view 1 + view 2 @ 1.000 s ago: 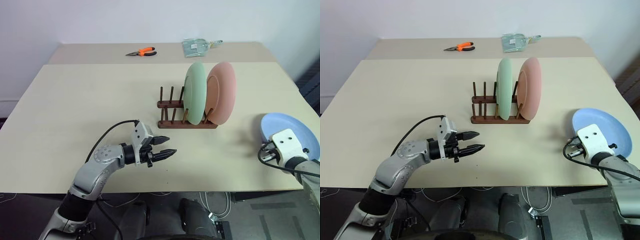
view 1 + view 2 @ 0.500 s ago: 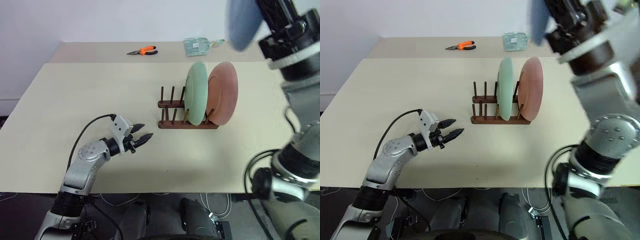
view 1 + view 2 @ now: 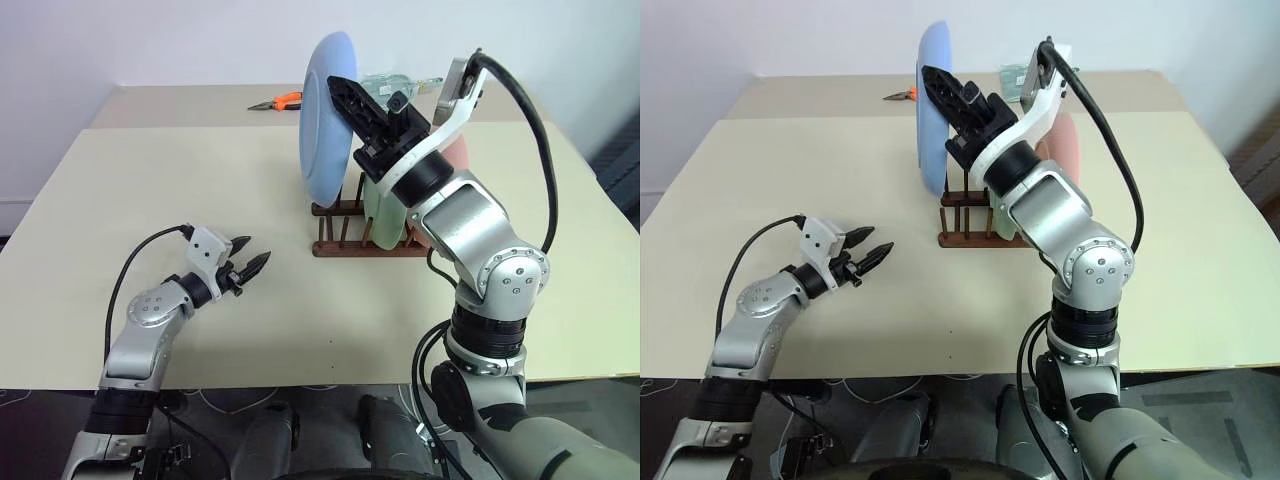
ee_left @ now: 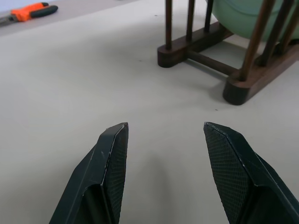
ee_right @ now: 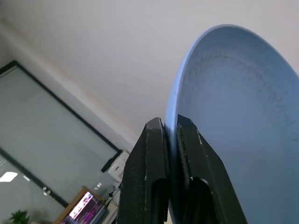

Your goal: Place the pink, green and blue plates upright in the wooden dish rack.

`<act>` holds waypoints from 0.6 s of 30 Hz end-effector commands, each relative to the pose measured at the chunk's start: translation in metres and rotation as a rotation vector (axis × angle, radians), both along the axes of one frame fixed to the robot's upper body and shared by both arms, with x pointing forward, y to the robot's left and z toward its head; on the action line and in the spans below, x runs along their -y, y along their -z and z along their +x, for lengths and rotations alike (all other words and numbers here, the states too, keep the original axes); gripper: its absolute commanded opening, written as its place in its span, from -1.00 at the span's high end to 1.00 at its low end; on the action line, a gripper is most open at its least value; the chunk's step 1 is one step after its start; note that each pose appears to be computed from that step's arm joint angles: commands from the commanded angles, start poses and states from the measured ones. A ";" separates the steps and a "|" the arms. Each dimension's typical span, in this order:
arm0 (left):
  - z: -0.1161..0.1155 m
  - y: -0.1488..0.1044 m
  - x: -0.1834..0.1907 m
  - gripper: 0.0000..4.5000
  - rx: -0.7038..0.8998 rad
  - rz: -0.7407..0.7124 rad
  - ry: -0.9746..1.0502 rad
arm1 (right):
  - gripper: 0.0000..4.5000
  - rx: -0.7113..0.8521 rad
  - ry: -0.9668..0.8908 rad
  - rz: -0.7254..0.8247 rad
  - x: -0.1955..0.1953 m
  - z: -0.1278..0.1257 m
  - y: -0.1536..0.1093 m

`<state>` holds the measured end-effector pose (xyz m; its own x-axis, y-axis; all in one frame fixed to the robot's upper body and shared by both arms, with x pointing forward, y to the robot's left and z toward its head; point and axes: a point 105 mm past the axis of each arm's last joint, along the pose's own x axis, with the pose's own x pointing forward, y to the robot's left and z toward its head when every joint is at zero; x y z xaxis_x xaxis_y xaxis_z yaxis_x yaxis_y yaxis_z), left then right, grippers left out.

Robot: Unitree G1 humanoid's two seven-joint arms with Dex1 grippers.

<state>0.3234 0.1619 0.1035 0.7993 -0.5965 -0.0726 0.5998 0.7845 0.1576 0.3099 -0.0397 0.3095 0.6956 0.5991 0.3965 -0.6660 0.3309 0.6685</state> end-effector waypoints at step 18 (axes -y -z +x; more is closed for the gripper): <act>-0.006 -0.026 0.017 -0.17 0.048 -0.022 0.044 | -0.55 0.102 0.205 -0.165 0.026 0.019 0.000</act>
